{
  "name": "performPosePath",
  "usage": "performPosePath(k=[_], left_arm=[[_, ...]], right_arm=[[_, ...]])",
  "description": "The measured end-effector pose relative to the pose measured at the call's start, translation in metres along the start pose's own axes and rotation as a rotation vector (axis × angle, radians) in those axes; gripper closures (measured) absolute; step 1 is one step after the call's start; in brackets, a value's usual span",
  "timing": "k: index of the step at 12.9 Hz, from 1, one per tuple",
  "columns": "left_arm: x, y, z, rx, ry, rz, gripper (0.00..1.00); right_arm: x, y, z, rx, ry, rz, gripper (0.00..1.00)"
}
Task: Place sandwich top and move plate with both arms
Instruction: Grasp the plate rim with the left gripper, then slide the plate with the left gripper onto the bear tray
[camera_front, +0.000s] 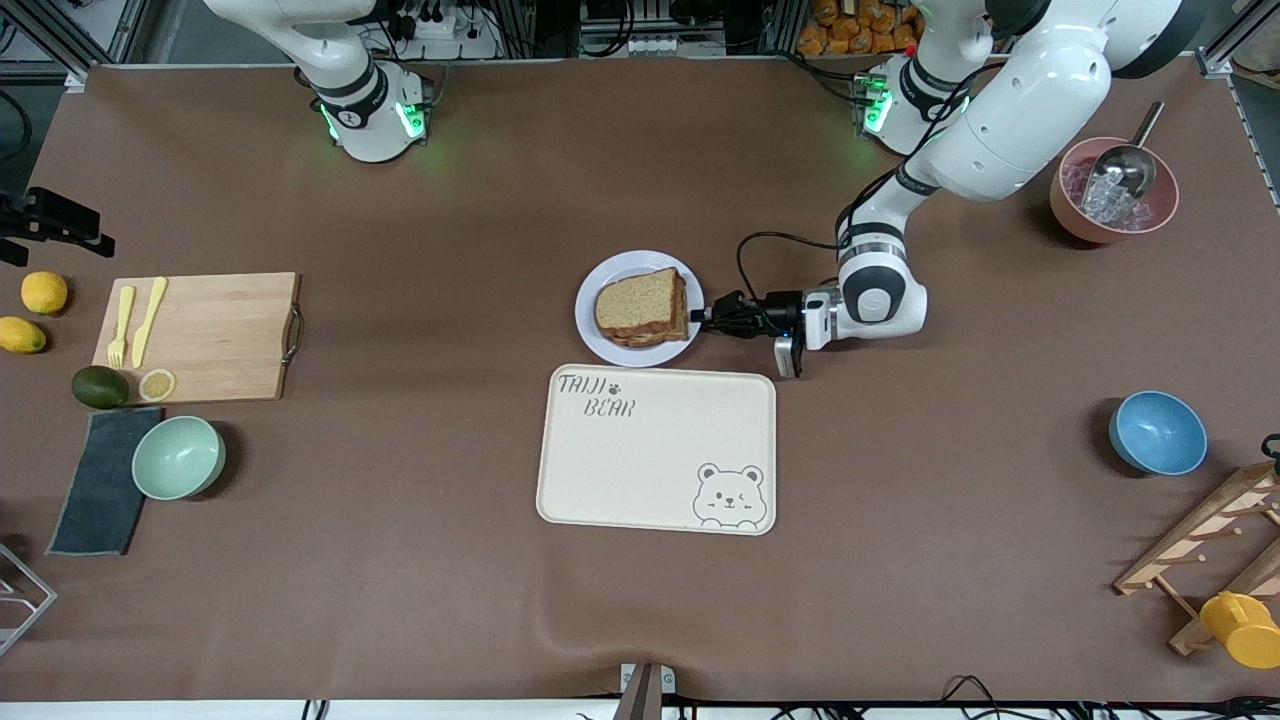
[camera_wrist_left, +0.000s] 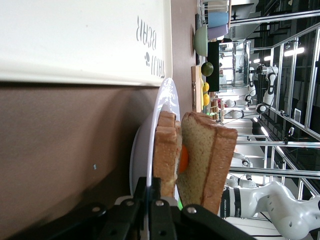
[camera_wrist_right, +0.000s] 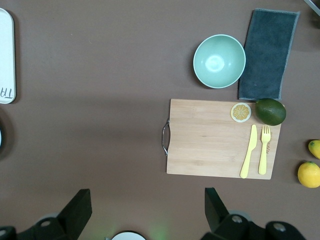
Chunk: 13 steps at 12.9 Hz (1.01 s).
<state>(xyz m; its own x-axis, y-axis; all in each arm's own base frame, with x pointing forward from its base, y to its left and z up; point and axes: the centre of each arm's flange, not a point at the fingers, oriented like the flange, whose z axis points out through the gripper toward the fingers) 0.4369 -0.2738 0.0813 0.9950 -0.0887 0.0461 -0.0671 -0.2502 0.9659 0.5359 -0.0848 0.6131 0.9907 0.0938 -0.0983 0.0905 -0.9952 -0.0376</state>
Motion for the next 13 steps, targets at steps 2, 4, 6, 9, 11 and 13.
performPosePath(k=[2, 4, 6, 9, 11, 13], left_arm=[[0.002, 0.002, 0.001, -0.006, 0.001, 0.005, 0.96], [0.004, 0.005, 0.003, -0.016, 0.001, 0.01, 0.96], [0.006, 0.009, 0.005, -0.044, -0.002, 0.013, 0.96], [0.008, 0.011, 0.002, -0.072, 0.005, 0.011, 0.96], [0.011, 0.016, 0.001, -0.088, 0.013, 0.012, 0.96], [0.016, 0.019, -0.001, -0.098, 0.024, 0.016, 0.96]], right_arm=[[0.0, -0.001, 0.0, 0.0, 0.0, -0.002, 0.0], [0.0, -0.002, 0.0, 0.0, 0.0, -0.003, 0.0], [0.0, -0.002, 0.0, 0.0, 0.0, -0.003, 0.0], [0.0, -0.002, 0.0, 0.0, 0.0, -0.003, 0.0], [0.001, -0.002, 0.0, 0.0, 0.0, -0.003, 0.0], [0.001, -0.002, 0.0, 0.0, 0.0, -0.003, 0.0]])
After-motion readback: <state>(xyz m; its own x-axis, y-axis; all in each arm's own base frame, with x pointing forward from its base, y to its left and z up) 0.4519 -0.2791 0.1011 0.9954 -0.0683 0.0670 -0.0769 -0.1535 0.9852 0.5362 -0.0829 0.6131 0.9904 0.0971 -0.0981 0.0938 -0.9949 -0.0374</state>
